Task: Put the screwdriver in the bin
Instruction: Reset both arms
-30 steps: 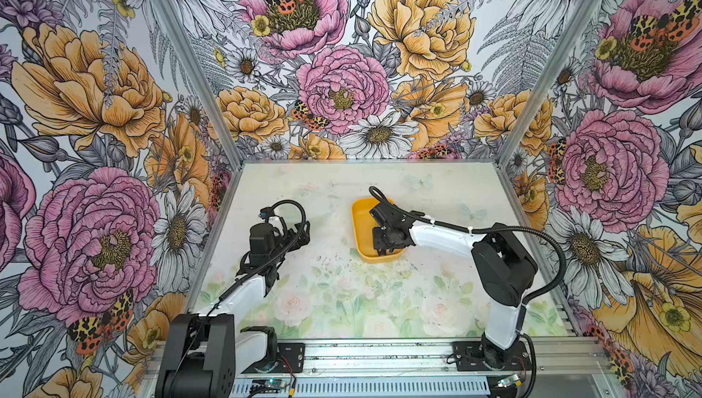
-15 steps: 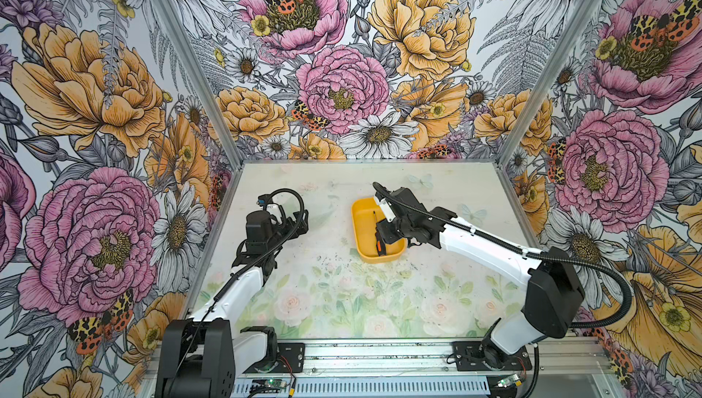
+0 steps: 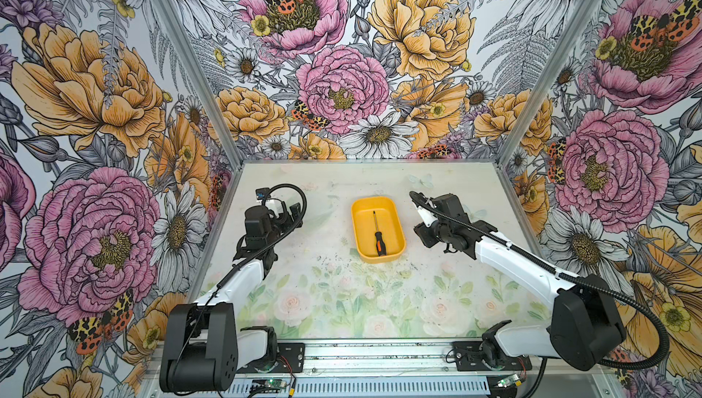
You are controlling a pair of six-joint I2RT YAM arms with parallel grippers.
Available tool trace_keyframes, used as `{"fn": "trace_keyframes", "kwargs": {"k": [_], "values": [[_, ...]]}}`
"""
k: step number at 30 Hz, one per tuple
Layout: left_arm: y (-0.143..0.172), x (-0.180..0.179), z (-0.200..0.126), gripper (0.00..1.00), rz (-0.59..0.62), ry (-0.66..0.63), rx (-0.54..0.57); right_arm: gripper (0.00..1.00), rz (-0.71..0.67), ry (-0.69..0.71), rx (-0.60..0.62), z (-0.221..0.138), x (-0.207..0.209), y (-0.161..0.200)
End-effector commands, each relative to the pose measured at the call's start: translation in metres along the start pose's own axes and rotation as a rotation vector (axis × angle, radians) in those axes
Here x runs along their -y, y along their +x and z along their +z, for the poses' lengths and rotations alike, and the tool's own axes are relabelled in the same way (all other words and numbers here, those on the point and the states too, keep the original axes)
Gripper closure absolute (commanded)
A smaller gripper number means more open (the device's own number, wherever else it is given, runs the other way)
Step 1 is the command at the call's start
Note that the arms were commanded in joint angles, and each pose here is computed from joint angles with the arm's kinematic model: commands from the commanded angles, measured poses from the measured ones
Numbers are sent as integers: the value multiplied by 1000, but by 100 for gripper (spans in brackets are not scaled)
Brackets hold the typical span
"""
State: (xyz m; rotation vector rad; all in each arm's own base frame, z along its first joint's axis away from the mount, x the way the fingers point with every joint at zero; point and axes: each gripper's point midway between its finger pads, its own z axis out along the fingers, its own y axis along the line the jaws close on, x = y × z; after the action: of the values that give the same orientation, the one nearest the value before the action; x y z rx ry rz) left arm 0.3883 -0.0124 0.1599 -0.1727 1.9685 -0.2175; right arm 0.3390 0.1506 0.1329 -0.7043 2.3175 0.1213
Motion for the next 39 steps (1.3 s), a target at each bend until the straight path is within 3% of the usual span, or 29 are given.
{"fn": "trace_keyframes", "kwargs": {"k": [1,7,13,23,28,39], "values": [[-26,-13,1,1,74,-72,121,49,34,30,113,-6,24,-18],[-21,-18,6,1,109,-75,155,49,181,91,162,-5,75,-5],[-24,-14,5,1,131,-47,179,49,235,191,169,-2,103,9],[-21,-15,2,1,157,-57,180,49,275,256,271,-7,119,16],[-3,-25,4,1,158,-89,177,49,314,276,322,-9,127,21],[11,-29,18,1,163,-87,165,50,388,341,350,3,150,40]]}}
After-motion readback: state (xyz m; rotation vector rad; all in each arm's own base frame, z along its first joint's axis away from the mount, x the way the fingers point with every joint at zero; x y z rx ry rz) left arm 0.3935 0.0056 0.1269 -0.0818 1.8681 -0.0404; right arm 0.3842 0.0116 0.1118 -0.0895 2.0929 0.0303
